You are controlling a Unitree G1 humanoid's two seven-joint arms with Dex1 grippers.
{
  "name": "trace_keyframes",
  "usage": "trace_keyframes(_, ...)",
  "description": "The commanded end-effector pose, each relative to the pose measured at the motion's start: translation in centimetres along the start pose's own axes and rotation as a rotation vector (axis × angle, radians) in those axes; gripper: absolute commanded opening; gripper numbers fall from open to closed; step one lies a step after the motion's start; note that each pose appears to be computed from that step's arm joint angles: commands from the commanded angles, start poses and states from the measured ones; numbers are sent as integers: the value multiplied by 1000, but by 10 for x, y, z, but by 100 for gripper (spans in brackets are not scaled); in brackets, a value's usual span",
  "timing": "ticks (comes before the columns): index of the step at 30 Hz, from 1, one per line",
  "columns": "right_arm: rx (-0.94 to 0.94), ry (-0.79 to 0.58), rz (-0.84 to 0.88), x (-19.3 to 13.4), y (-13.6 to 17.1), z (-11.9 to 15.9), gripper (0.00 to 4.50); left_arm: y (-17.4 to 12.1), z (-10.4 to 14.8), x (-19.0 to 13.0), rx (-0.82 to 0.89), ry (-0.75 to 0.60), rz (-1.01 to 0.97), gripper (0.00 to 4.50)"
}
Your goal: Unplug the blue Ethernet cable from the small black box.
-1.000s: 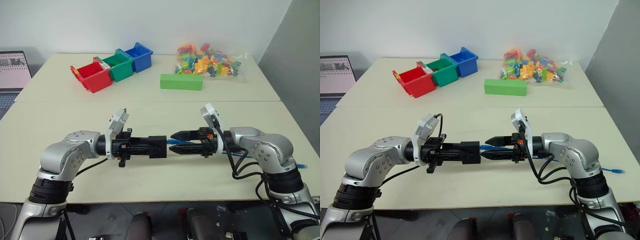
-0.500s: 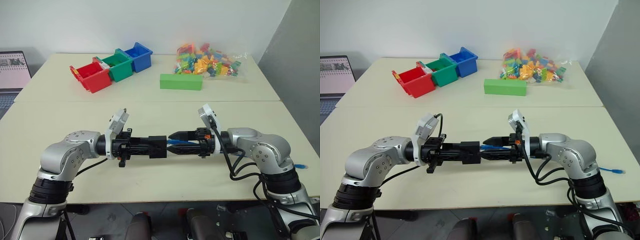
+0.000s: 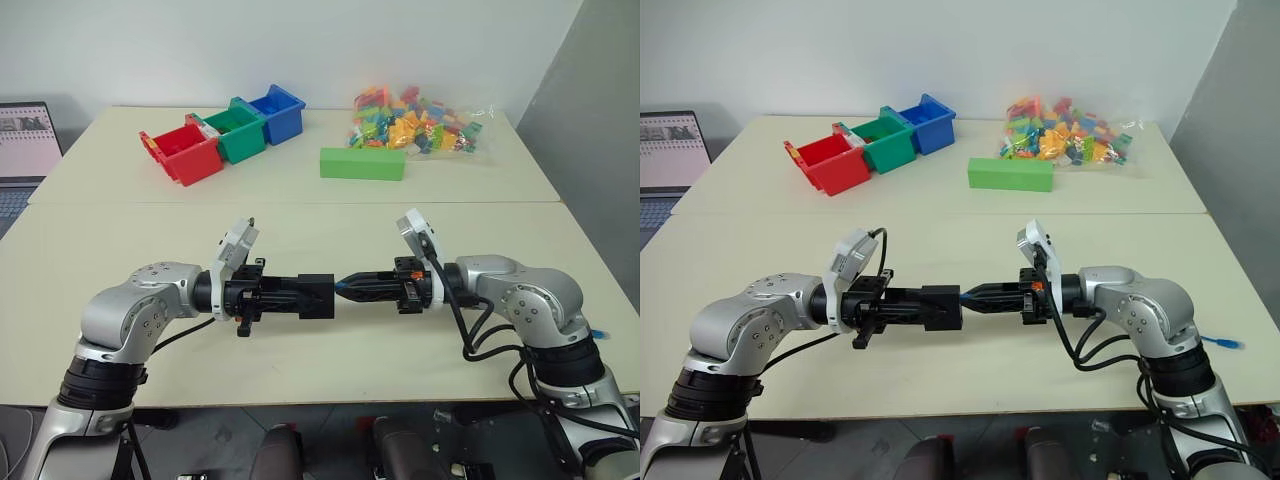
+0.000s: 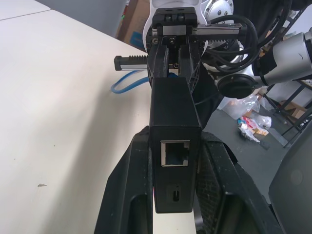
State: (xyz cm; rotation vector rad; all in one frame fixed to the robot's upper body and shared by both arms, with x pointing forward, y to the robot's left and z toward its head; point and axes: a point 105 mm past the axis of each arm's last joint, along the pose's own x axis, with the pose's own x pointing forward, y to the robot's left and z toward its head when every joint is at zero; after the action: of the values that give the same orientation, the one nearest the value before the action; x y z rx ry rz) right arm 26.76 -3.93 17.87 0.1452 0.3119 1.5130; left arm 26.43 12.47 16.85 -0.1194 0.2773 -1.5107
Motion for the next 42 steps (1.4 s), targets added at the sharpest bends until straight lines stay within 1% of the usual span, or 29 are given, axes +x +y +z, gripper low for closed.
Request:
trace_keyframes(1,-28,6,16,-1,3,9,6,-8,5,1,33,-12,-33,79)
trace_keyframes(4,-15,33,-4,-8,-1,5,6,-7,3,-1,34,-6,-20,79)
trace_keyframes(8,13,67,-94,-32,-14,-7,5,-2,1,-11,30,-20,48,79)
trace_keyframes(10,11,64,-143,-41,-20,-9,4,1,1,-17,23,-37,89,79)
trace_keyframes(13,-25,33,-265,-52,-40,-9,4,4,1,-27,6,-73,167,79)
trace_keyframes(15,-75,0,-402,-56,-63,-4,4,6,-1,-31,7,-71,205,79)
trace_keyframes(17,-173,-26,-614,-62,-97,4,4,10,-2,-34,10,-84,261,79)
trace_keyframes(18,-206,-36,-680,-63,-107,7,4,12,-1,-36,12,-93,282,79)
trace_keyframes(20,-286,-26,-804,-65,-126,12,4,19,1,-37,28,-108,339,79)
trace_keyframes(22,-375,10,-973,-74,-149,16,4,30,3,-39,64,-110,418,79)
trace_keyframes(24,-396,17,-1070,-80,-163,18,4,39,5,-40,94,-122,478,79)
trace_keyframes(26,-398,14,-1100,-82,-169,19,74,47,7,-42,127,-131,539,79)
trace_keyframes(27,-398,10,-1097,-80,-170,19,80,49,7,-43,137,-137,556,79)
trace_keyframes(28,-398,8,-1093,-79,-170,20,99,50,7,-43,143,-141,566,79)
trace_keyframes(29,-399,4,-1093,-78,-171,20,129,53,8,-44,154,-145,587,79)
trace_keyframes(30,-401,2,-1093,-78,-171,20,141,55,9,-45,162,-151,600,79)
trace_keyframes(33,-411,-26,-1086,-81,-168,28,231,65,12,-47,207,-167,669,79)
trace_keyframes(34,-421,-37,-1074,-81,-165,32,250,70,13,-48,229,-169,708,79)
trace_keyframes(37,-453,-64,-917,-68,-142,43,333,87,20,-53,289,-187,825,79)
trace_keyframes(40,-473,-57,-679,-44,-103,48,398,110,29,-66,418,-200,1016,79)
trace_keyframes(42,-462,-56,-563,-32,-80,50,398,121,33,-72,482,-214,1103,79)
